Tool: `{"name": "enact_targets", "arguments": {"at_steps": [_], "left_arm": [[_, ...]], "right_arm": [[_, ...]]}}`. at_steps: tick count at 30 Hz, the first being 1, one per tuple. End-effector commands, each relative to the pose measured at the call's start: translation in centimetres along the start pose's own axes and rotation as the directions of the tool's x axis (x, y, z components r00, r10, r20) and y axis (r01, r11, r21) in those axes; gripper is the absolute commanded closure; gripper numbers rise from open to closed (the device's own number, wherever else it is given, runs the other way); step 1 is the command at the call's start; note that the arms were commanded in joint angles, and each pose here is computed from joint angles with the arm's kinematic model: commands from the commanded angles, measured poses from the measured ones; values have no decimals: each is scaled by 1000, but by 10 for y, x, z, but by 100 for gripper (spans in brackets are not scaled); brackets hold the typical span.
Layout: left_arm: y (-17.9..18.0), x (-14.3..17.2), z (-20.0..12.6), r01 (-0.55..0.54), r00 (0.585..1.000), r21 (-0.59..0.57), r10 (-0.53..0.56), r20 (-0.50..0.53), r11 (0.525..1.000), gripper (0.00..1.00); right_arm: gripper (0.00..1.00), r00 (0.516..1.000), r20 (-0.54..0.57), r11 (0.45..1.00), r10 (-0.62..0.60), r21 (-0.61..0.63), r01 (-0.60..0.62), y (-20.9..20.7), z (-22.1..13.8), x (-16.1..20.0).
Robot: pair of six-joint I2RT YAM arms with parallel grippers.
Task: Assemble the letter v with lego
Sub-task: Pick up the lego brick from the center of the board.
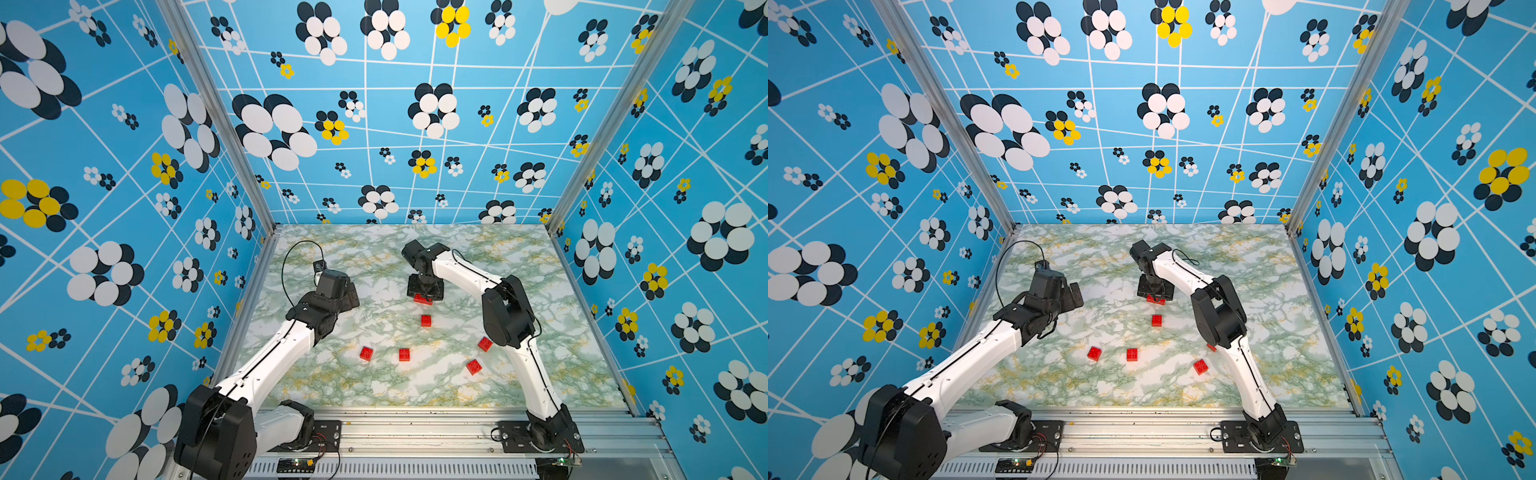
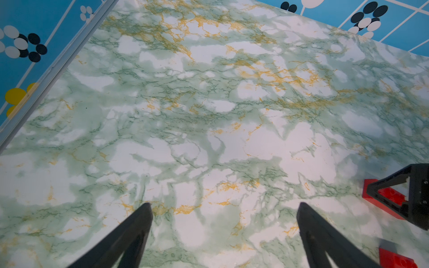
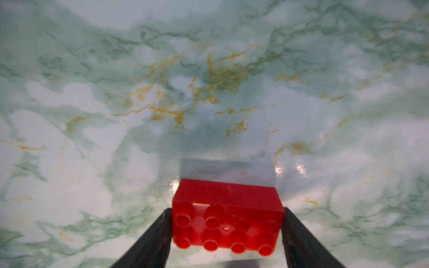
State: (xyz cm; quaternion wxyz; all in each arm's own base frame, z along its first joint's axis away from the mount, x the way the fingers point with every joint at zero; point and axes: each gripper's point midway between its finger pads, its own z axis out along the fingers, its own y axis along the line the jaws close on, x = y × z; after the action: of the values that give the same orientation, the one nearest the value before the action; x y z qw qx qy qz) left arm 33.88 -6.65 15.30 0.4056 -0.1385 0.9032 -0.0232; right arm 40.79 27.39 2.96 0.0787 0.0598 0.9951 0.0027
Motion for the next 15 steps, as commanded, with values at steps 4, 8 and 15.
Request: {"name": "enact_targets", "arguments": {"at_steps": [4,8,15], "left_arm": [[0,3,-3,-21,1000,7,21,7,1000,1],[0,3,-3,-19,1000,9,19,9,1000,2],[0,4,-1,-18,1000,8,18,5,1000,2]], "right_arm": [[30,1000,-19,1000,3,21,-2,-5,6,0],[40,1000,-8,1000,-5,22,5,-6,1,-2],[48,997,6,997,-83,3,83,-14,-45,15]]}}
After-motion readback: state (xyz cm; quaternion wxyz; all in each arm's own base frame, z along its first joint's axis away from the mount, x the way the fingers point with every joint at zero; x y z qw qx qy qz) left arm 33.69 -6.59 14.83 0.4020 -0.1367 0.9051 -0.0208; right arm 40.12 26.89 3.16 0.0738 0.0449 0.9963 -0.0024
